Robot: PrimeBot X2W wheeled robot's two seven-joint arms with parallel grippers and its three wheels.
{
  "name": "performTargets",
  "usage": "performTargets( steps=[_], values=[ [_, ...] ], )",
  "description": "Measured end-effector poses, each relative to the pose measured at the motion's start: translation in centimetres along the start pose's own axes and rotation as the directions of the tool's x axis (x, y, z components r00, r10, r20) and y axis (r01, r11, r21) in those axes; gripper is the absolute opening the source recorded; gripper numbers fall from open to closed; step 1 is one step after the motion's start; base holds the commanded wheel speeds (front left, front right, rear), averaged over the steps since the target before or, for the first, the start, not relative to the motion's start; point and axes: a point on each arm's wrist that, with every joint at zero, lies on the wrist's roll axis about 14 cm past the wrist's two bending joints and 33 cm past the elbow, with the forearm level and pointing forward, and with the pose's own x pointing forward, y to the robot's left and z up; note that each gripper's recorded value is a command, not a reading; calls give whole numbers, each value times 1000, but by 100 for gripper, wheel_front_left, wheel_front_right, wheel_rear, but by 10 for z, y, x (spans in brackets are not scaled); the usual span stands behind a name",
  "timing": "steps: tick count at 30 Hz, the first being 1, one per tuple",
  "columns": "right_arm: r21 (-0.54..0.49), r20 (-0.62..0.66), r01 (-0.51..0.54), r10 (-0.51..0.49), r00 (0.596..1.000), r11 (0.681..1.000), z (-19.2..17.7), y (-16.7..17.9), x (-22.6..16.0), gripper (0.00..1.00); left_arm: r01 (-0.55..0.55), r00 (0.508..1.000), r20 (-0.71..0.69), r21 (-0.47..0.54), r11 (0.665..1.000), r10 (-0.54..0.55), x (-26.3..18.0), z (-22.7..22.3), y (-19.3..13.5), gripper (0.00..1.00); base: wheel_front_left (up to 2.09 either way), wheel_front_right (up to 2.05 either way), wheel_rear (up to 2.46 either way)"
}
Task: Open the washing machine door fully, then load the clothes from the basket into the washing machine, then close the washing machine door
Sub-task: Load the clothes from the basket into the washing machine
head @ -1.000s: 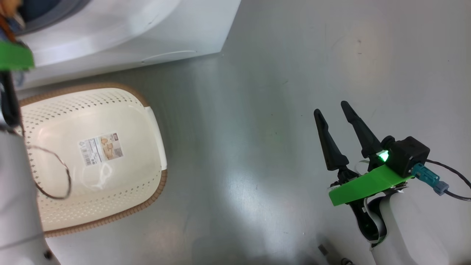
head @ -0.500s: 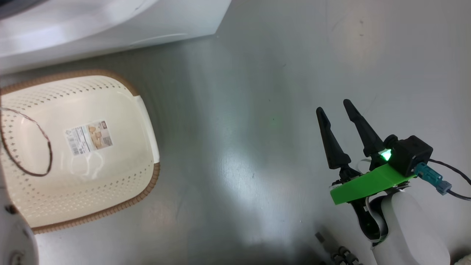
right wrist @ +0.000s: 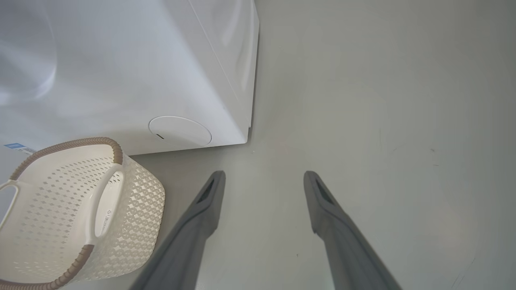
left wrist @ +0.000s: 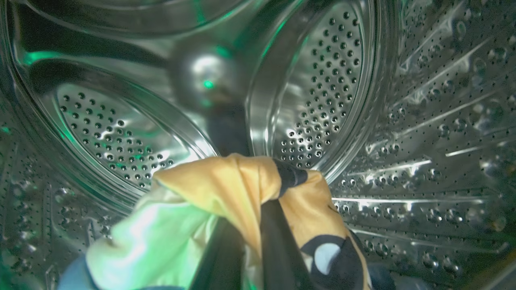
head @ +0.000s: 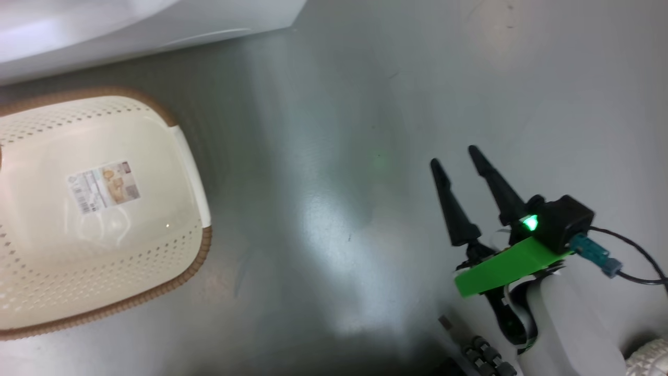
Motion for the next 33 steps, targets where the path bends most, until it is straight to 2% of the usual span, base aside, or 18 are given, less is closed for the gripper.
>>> performTargets(
  steps=[7, 9, 15, 20, 21, 22, 33],
  values=[
    [-5, 7, -13, 13, 1000, 1000, 6, 2, -2, 100, 34, 970, 239, 51, 998, -45, 14, 73, -18, 0, 0, 0, 0],
    [-6, 2, -12, 12, 1000, 1000, 5, 2, -2, 100, 34, 961, 272, 53, 998, -47, 13, 82, -20, 0, 0, 0, 0],
    [-5, -1, -16, 16, 1000, 1000, 4, 3, -2, 100, 20, 975, 222, 41, 999, -28, 4, 62, -16, 0, 0, 0, 0],
    [-4, -2, -21, 21, 1000, 1000, 4, 5, -3, 100, -24, 999, 48, -8, 1000, 25, -4, 9, -7, 0, 0, 0, 0],
    [-4, 0, -23, 23, 1000, 1000, 5, 6, -3, 100, -31, 999, 13, -14, 999, 31, -6, -1, -6, 24, 0, 0, 0],
    [-3, 0, -24, 24, 1000, 1000, 5, 6, -3, 100, -43, 999, -21, -21, 999, 43, -8, -9, -5, 100, 0, 0, 0],
    [9, 17, -36, 36, 999, 999, 13, 12, -4, 100, -92, 988, -131, -61, 994, 84, -13, -23, 2, 100, 0, 0, 0]
  ],
)
